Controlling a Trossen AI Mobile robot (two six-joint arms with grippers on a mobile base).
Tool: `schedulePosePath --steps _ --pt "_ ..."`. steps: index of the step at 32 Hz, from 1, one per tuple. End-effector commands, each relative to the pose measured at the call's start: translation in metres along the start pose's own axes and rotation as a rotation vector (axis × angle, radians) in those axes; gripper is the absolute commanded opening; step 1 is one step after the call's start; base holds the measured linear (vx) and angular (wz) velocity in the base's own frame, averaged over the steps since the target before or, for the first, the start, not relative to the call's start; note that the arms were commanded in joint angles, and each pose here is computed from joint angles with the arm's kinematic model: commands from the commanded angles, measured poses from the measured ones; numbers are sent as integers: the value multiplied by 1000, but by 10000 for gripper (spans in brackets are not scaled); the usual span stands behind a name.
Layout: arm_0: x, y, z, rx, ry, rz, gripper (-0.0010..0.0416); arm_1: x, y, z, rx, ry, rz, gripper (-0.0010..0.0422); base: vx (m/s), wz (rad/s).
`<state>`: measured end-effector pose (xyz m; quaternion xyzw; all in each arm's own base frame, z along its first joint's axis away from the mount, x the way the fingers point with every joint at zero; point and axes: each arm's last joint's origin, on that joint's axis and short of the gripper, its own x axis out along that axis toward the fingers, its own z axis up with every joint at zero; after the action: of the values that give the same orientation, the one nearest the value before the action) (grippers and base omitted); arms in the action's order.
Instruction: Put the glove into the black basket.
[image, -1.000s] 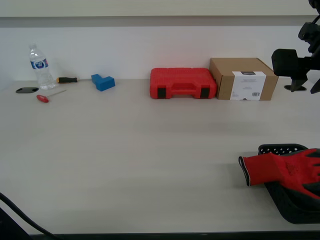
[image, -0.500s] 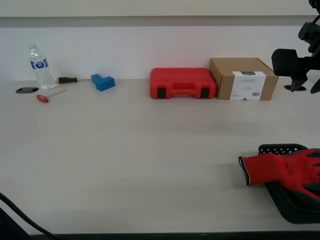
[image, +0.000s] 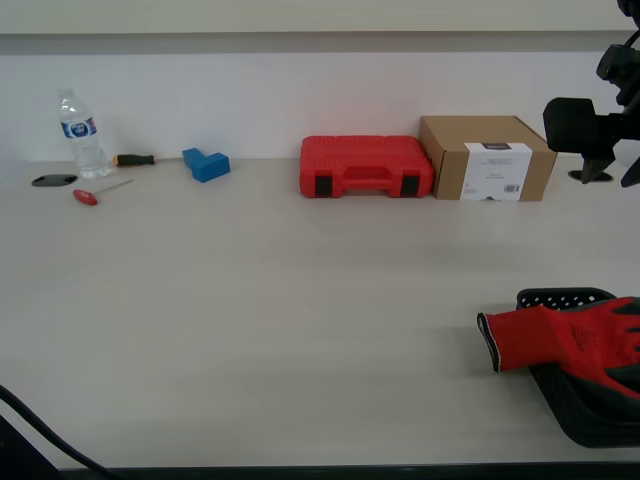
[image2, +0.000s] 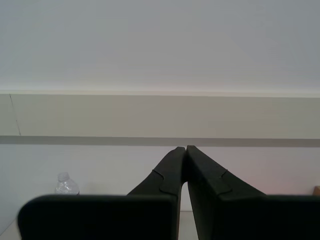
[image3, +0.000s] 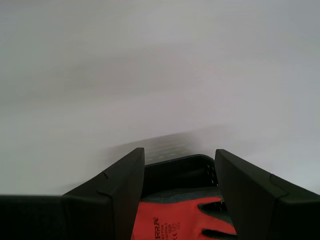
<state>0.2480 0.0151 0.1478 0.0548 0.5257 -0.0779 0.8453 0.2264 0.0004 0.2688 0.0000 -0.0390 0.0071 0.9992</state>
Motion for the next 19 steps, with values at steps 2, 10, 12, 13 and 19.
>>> schedulePosePath --steps 2,10,12,13,19 --pt "0 0 0 1 -3 -3 195 0 0 1 0 -6 0 0 0 0" --pt "0 0 0 1 -3 -3 195 0 0 1 0 -6 0 0 0 0" --pt "0 0 0 1 -3 -3 195 0 0 1 0 -6 0 0 0 0" --pt "0 0 0 1 -3 -3 195 0 0 1 0 -6 0 0 0 0" --pt "0 0 0 1 -3 -3 195 0 0 1 0 -6 0 0 0 0"
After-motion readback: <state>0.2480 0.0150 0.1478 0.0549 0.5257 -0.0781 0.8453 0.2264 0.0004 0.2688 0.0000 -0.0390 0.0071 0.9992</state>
